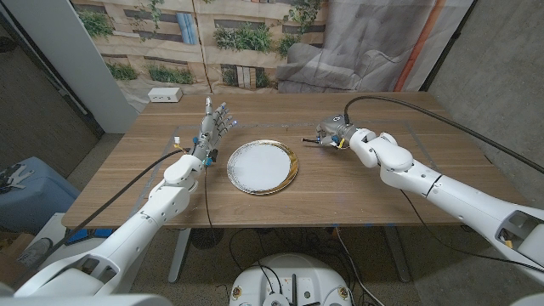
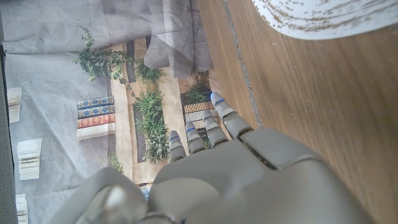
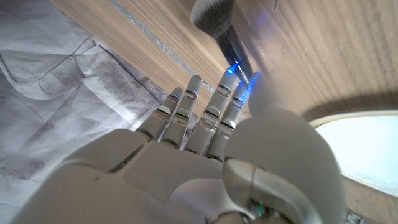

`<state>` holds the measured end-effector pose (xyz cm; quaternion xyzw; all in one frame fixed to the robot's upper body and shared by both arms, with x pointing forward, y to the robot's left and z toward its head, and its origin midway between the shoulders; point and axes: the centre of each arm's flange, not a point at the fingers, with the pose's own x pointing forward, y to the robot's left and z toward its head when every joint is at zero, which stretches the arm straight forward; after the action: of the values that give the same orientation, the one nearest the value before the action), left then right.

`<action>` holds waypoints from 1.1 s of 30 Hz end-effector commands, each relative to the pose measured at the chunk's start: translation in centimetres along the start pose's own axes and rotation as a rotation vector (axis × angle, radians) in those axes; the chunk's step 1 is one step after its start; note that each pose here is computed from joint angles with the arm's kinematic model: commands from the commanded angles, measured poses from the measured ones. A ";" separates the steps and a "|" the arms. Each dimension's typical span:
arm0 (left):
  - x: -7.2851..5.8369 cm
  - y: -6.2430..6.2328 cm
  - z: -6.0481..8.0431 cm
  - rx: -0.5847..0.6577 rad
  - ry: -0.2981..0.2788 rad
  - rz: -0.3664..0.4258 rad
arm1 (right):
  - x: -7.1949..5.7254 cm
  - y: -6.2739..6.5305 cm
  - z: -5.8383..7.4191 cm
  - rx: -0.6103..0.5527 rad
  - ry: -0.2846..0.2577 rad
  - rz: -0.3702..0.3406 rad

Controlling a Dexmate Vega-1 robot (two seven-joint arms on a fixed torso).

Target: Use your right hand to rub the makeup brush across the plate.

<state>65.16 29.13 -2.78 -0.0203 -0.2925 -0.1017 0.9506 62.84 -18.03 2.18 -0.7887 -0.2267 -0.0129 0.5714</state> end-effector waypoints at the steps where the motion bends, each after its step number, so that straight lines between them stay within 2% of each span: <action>1: 0.0 0.0 0.0 0.000 0.001 0.000 | -1.0 -0.7 -0.6 0.200 -0.004 -0.067; 14: 0.0 0.0 0.0 0.000 0.001 0.000 | -1.6 -0.9 -0.5 0.430 0.003 -0.143; 33: 0.0 0.0 0.0 0.000 0.001 0.000 | -1.6 -0.6 1.9 0.772 0.003 -0.188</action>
<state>65.17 29.14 -2.79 -0.0202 -0.2924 -0.1015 0.9507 61.02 -17.68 2.27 -0.5661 -0.2848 0.0064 0.7735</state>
